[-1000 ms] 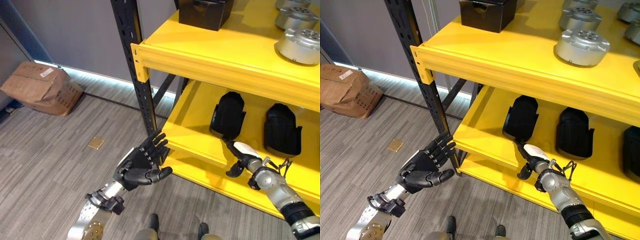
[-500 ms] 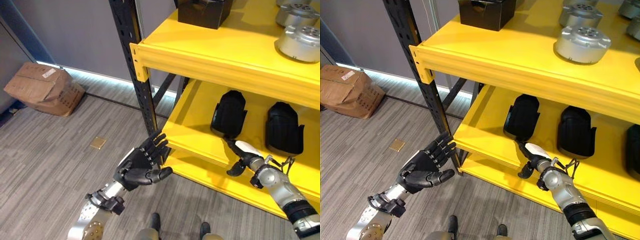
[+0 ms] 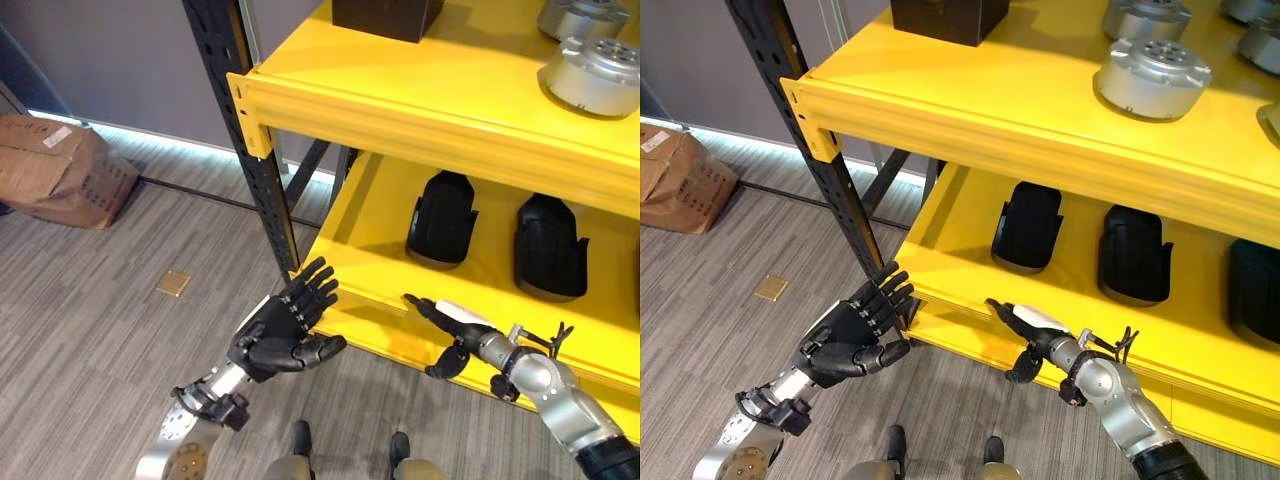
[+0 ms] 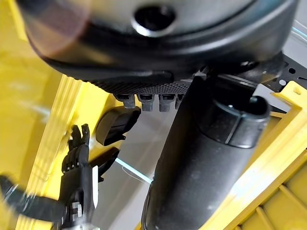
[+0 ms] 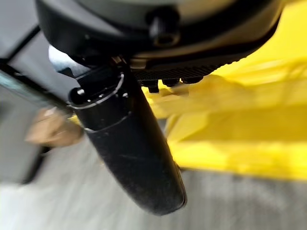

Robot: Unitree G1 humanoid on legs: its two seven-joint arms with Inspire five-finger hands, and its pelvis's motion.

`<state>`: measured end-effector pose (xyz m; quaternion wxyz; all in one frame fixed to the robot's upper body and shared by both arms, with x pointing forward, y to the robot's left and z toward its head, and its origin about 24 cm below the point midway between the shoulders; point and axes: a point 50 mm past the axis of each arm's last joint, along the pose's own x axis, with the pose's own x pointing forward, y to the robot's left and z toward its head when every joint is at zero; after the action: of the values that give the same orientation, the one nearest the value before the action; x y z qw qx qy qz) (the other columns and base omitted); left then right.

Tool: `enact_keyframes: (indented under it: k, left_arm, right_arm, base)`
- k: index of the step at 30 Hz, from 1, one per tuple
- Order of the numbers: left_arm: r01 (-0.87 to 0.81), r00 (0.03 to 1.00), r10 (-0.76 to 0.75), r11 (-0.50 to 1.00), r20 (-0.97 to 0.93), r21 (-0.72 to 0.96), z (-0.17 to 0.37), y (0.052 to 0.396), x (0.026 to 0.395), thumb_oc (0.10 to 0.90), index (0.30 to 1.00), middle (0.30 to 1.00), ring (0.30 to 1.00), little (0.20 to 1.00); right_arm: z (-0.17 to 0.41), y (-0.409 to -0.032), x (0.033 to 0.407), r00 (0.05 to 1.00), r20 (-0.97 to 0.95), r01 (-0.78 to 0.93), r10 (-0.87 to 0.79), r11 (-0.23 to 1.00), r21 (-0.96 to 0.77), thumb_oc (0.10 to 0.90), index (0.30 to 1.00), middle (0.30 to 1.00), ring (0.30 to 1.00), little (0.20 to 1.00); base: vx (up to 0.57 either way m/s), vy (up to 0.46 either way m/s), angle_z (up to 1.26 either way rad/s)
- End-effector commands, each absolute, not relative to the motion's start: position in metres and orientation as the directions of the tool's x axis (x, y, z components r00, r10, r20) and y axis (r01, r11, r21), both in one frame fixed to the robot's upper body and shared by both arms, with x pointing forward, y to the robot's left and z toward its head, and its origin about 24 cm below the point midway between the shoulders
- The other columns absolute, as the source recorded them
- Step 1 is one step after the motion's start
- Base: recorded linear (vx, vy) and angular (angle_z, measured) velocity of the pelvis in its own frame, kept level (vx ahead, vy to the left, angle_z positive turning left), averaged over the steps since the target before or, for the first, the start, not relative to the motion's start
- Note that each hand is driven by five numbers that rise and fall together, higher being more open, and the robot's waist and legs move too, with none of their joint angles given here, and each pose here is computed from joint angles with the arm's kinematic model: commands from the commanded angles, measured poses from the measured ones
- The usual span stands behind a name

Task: Move parts from the plastic box to the shelf.

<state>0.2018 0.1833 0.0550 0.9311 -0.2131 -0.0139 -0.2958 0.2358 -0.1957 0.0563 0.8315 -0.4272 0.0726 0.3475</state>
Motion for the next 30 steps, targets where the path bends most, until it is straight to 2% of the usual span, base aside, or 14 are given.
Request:
enact_keyframes:
  k: [1,2,4,5,6,7,8,10,14,19,24,27,28,30]
  left_arm:
    - [0.621,0.767,-0.511,0.743,0.389,-0.249,0.101,0.188,0.212,0.9,1.0,1.0,1.0,1.0]
    - [0.622,0.767,-0.511,0.742,0.389,-0.251,0.101,0.187,0.213,0.9,1.0,1.0,1.0,1.0]
    - [0.622,0.768,-0.51,0.737,0.387,-0.264,0.099,0.186,0.212,0.9,1.0,1.0,1.0,1.0]
    - [0.622,0.769,-0.51,0.737,0.387,-0.266,0.099,0.186,0.212,0.9,1.0,1.0,1.0,1.0]
    - [0.617,0.774,-0.502,0.734,0.385,-0.284,0.096,0.186,0.211,0.9,1.0,1.0,1.0,1.0]
    - [0.6,0.788,-0.478,0.736,0.388,-0.313,0.094,0.186,0.209,0.9,1.0,1.0,1.0,1.0]
    - [0.581,0.8,-0.448,0.743,0.4,-0.33,0.092,0.19,0.207,0.9,1.0,1.0,1.0,1.0]
    - [0.572,0.803,-0.422,0.742,0.421,-0.349,0.091,0.193,0.204,0.9,1.0,1.0,1.0,1.0]
    - [0.545,0.811,-0.369,0.759,0.454,-0.357,0.094,0.198,0.196,0.9,1.0,1.0,1.0,1.0]
    - [0.517,0.82,-0.323,0.774,0.473,-0.367,0.097,0.205,0.195,0.9,1.0,1.0,1.0,1.0]
    - [0.534,0.807,-0.321,0.754,0.495,-0.383,0.1,0.2,0.198,0.9,1.0,1.0,1.0,1.0]
    - [0.54,0.803,-0.327,0.754,0.498,-0.375,0.102,0.198,0.199,0.9,1.0,1.0,1.0,1.0]
    - [0.533,0.8,-0.325,0.771,0.505,-0.348,0.104,0.197,0.2,0.9,1.0,1.0,1.0,1.0]
    - [0.525,0.799,-0.316,0.782,0.512,-0.336,0.107,0.197,0.201,0.9,1.0,1.0,1.0,1.0]
  right_arm:
    - [0.093,-0.172,0.237,0.633,-0.2,-0.706,0.748,0.452,-0.545,0.9,1.0,1.0,1.0,1.0]
    - [0.098,-0.17,0.236,0.631,-0.161,-0.703,0.759,0.471,-0.533,0.9,1.0,1.0,1.0,1.0]
    - [0.122,-0.172,0.234,0.664,0.058,-0.625,0.746,0.596,-0.503,0.9,1.0,1.0,1.0,1.0]
    - [0.125,-0.173,0.233,0.671,0.087,-0.608,0.736,0.614,-0.504,0.9,1.0,1.0,1.0,1.0]
    - [0.146,-0.185,0.232,0.759,0.307,-0.406,0.575,0.785,-0.468,0.9,1.0,1.0,1.0,1.0]
    - [0.162,-0.204,0.235,0.808,0.466,-0.203,0.361,0.913,-0.355,0.9,1.0,1.0,1.0,1.0]
    - [0.166,-0.217,0.227,0.798,0.552,-0.1,0.243,0.956,-0.277,0.9,1.0,1.0,1.0,1.0]
    - [0.165,-0.227,0.216,0.792,0.595,0.009,0.137,0.972,-0.235,0.9,1.0,1.0,1.0,1.0]
    - [0.158,-0.251,0.203,0.782,0.61,0.282,-0.127,0.945,-0.164,0.9,1.0,1.0,1.0,1.0]
    - [0.142,-0.268,0.195,0.779,0.553,0.438,-0.297,0.888,-0.14,0.9,1.0,1.0,1.0,1.0]
    - [0.126,-0.276,0.193,0.766,0.488,0.521,-0.419,0.849,-0.089,0.9,1.0,1.0,1.0,1.0]
    - [0.121,-0.275,0.194,0.776,0.458,0.519,-0.432,0.851,-0.076,0.9,1.0,1.0,1.0,1.0]
    - [0.112,-0.276,0.197,0.812,0.385,0.487,-0.438,0.873,-0.035,0.9,1.0,1.0,1.0,1.0]
    - [0.107,-0.277,0.198,0.822,0.351,0.472,-0.449,0.881,0.021,0.9,1.0,1.0,1.0,1.0]
  base:
    - [-0.04,0.023,-0.02]
    - [-0.05,0.032,0.0]
    - [-0.04,0.041,-0.02]
    - [-0.04,0.063,-0.04]
    - [-0.05,0.1,-0.07]
    - [-0.08,0.152,-0.22]
    - [-0.06,0.135,-0.33]
    - [-0.05,0.114,-0.44]
    - [-0.04,0.095,-0.34]
    - [-0.02,0.075,-0.21]
    - [-0.02,0.036,-0.16]
    - [-0.01,0.01,-0.15]
    - [-0.01,0.003,-0.04]
    - [0.0,0.0,0.0]
